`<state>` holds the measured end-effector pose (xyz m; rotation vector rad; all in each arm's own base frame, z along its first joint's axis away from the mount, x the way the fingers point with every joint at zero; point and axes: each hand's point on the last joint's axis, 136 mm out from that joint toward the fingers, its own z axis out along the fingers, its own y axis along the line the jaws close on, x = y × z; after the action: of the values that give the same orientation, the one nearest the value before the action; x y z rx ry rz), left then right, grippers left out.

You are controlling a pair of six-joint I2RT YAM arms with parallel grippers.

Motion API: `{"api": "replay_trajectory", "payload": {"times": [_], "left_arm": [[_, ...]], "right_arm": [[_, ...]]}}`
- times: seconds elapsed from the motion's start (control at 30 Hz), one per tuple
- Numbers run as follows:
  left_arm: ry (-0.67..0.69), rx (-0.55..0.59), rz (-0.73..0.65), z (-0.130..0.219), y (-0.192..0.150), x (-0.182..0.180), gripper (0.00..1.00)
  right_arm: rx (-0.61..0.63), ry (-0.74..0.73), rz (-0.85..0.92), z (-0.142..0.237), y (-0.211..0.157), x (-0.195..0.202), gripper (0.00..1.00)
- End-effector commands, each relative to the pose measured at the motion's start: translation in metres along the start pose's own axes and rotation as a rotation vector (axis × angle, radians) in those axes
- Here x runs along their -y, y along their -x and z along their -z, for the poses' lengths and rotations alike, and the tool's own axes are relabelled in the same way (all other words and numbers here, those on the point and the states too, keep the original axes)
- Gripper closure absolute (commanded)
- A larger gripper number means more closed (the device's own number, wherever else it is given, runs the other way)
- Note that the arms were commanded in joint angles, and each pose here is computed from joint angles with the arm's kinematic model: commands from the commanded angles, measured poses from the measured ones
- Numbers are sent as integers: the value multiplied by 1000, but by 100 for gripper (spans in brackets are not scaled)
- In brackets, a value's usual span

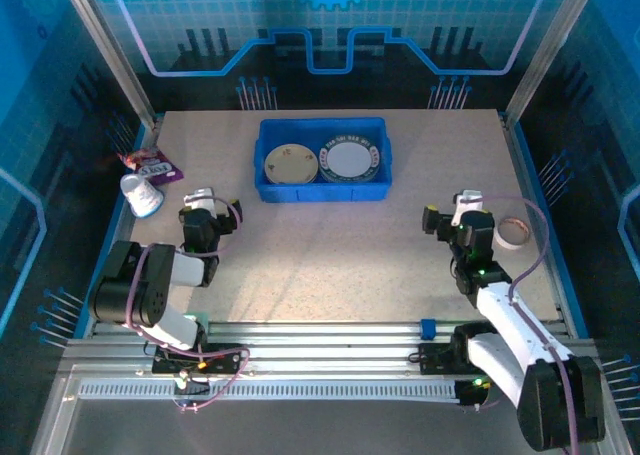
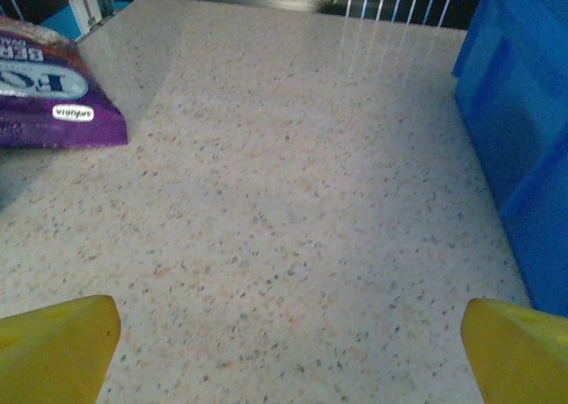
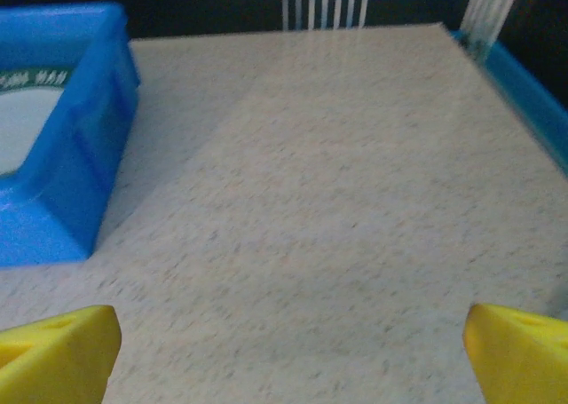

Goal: Place the plates into the plastic bin on the countertop

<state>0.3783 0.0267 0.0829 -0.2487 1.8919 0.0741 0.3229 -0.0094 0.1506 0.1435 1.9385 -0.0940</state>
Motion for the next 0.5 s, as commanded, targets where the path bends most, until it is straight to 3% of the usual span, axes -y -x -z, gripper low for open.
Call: {"api": "replay_trajectory", "payload": {"times": [0.0,0.2,0.23,0.27,0.33,0.4,0.47], "left_arm": [[-32,57,13,-4,19,6,1],[-31,36,-5,-7,18,10,1],[-31,37,-5,-7,19,10,1],[-31,35,-7,-7,18,10,1],[-29,35,-8,-8,18,10,1],[-28,35,-9,-8,18,10,0],[-28,34,-8,-8,18,10,1]], "right_arm": [[135,-79,-17,-10,16,22,0],[177,-11,-41,-49,-12,10,0],[219,46,-24,-52,-10,1,0],[182,107,4,-55,-20,-10,0],[185,57,43,-65,-18,-13,0],[108,47,52,-72,-23,-15,0],[130,42,67,-73,-19,-16,0]]}}
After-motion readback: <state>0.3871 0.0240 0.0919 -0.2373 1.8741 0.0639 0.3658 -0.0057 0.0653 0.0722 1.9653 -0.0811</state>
